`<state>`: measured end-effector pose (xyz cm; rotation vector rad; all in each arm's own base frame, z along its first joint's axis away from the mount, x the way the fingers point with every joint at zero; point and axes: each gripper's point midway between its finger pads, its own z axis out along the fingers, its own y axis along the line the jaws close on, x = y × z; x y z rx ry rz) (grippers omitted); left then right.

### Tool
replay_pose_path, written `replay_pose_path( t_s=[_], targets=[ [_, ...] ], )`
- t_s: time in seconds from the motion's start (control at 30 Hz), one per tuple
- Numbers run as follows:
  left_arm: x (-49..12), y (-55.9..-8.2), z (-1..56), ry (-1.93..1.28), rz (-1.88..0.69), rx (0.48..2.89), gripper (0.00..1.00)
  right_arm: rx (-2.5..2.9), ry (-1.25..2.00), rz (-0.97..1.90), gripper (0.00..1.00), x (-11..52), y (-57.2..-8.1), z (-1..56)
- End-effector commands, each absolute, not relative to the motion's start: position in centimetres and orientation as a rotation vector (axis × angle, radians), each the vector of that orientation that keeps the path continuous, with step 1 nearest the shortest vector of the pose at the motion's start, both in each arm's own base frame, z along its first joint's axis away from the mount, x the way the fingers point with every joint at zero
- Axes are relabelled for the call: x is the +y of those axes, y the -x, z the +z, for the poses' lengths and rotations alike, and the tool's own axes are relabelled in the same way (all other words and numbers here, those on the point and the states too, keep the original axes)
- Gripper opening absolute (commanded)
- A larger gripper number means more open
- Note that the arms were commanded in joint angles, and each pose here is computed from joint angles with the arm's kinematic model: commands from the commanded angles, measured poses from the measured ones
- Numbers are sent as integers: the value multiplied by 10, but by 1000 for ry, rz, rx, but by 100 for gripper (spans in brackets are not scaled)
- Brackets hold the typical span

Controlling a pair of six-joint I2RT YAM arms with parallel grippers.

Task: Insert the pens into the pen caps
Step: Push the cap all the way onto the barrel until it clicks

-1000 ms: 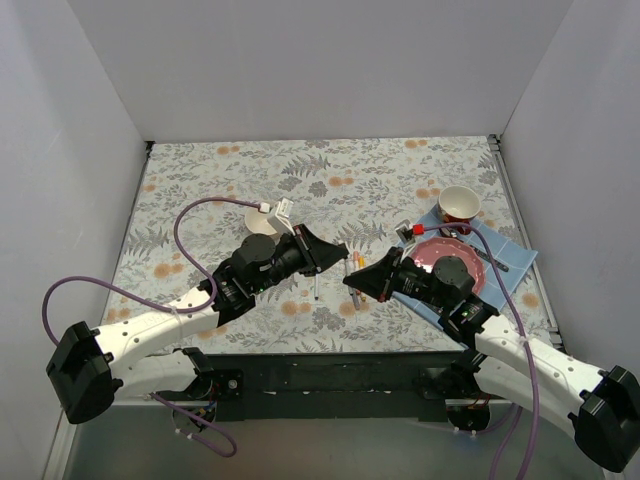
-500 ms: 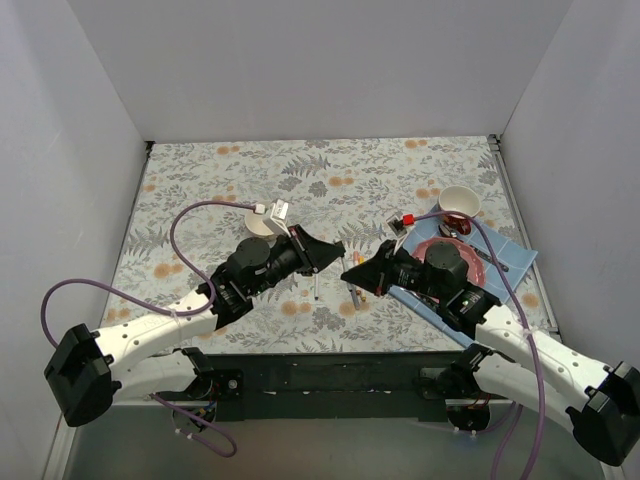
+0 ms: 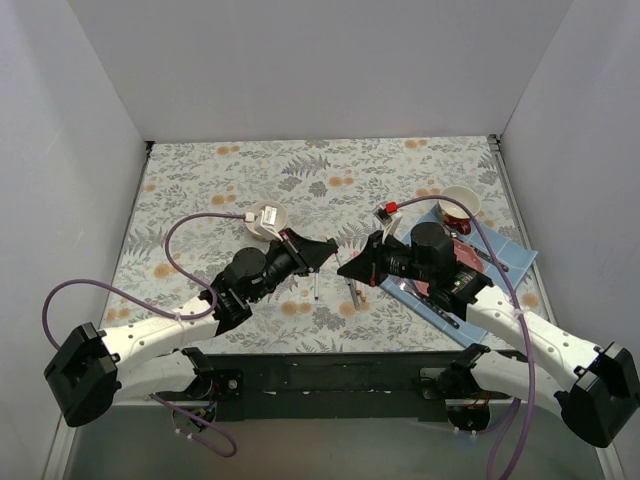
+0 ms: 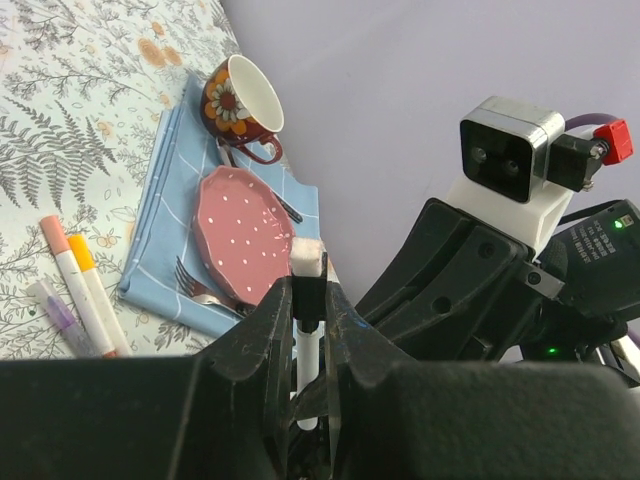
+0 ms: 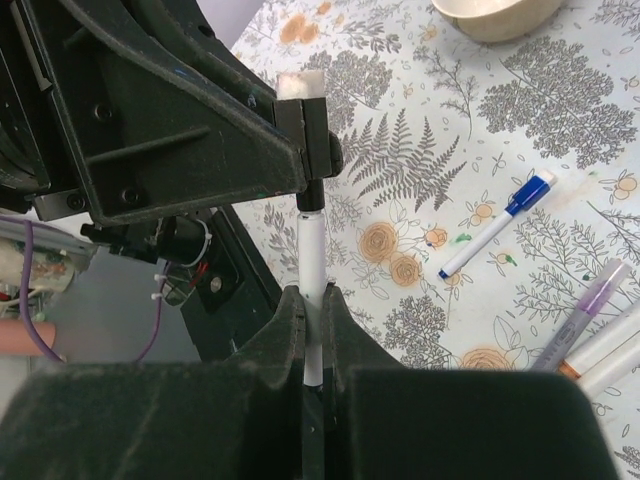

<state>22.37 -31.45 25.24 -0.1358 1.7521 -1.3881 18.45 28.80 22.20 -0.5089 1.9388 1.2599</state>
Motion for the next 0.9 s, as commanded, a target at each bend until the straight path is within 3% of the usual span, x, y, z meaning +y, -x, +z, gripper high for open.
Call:
replay_pose_path(
  t_s=[0.0, 0.6, 0.87],
  targets=[
    [-340, -144, 191, -128, -1528, 2055, 0, 1484, 327, 1135, 1, 273, -255, 352],
    [-357, -118, 175, -118, -1688, 2111, 0, 1225, 429, 1008, 1, 269, -270, 386],
    [-364, -132, 182, -84, -1545, 2108, 0, 1362, 425, 987, 1, 270, -277, 367]
  ],
)
